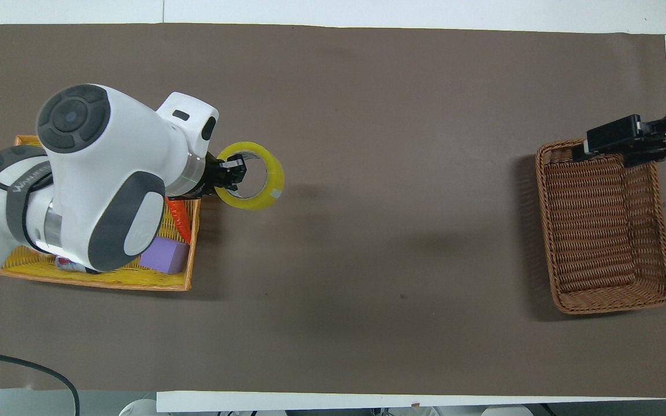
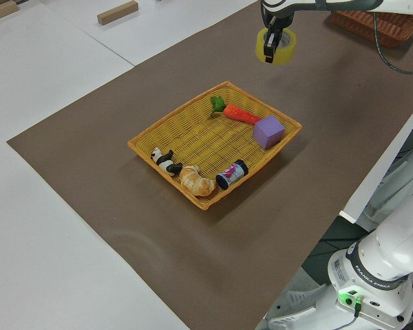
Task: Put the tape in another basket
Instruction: 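Carry the tape with the left gripper while the right gripper reaches toward it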
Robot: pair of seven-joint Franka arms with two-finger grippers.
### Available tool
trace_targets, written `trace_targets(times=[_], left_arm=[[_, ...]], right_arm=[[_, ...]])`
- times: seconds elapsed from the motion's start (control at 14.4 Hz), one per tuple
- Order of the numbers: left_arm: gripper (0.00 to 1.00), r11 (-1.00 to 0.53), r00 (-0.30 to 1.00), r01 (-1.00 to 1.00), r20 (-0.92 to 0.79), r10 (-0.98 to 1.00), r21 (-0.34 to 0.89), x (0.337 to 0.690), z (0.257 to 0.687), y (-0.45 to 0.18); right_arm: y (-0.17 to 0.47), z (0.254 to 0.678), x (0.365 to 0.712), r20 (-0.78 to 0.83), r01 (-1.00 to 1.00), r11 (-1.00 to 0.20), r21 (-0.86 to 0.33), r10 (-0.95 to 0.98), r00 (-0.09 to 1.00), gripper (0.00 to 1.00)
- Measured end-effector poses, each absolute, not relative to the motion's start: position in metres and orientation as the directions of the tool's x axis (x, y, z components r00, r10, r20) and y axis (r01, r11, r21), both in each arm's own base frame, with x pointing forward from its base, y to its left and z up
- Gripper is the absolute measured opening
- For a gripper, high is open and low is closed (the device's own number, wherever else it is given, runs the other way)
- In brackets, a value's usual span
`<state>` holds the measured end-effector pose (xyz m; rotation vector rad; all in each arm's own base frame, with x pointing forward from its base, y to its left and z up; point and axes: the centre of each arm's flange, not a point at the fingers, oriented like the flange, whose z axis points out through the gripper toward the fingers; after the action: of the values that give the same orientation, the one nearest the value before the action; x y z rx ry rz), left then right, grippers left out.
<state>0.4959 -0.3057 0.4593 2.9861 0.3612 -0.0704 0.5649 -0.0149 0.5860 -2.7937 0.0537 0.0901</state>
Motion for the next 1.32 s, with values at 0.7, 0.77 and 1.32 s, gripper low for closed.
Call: trace_targets(times=[0.7, 0.77, 1.32], left_arm=[[0.22, -0.959, 0.976, 0.217, -0.051, 0.211, 0.183, 0.471, 0.467, -0.353], [0.22, -0.959, 0.976, 0.217, -0.051, 0.211, 0.183, 0.472, 0.467, -0.353], [0.22, -0.957, 0.974, 0.225, -0.051, 0.22, 0.182, 0.475, 0.466, -0.349]], right_arm=[[0.127, 0.478, 0.572, -0.009, -0.062, -0.52, -0.852, -0.104, 0.995, 1.0], [0.149, 0.466, 0.571, -0.017, -0.066, -0.498, -0.865, -0.104, 0.994, 1.0], [0.234, 0.394, 0.564, 0.025, 0.003, -0.394, -0.919, -0.051, 0.998, 1.0]])
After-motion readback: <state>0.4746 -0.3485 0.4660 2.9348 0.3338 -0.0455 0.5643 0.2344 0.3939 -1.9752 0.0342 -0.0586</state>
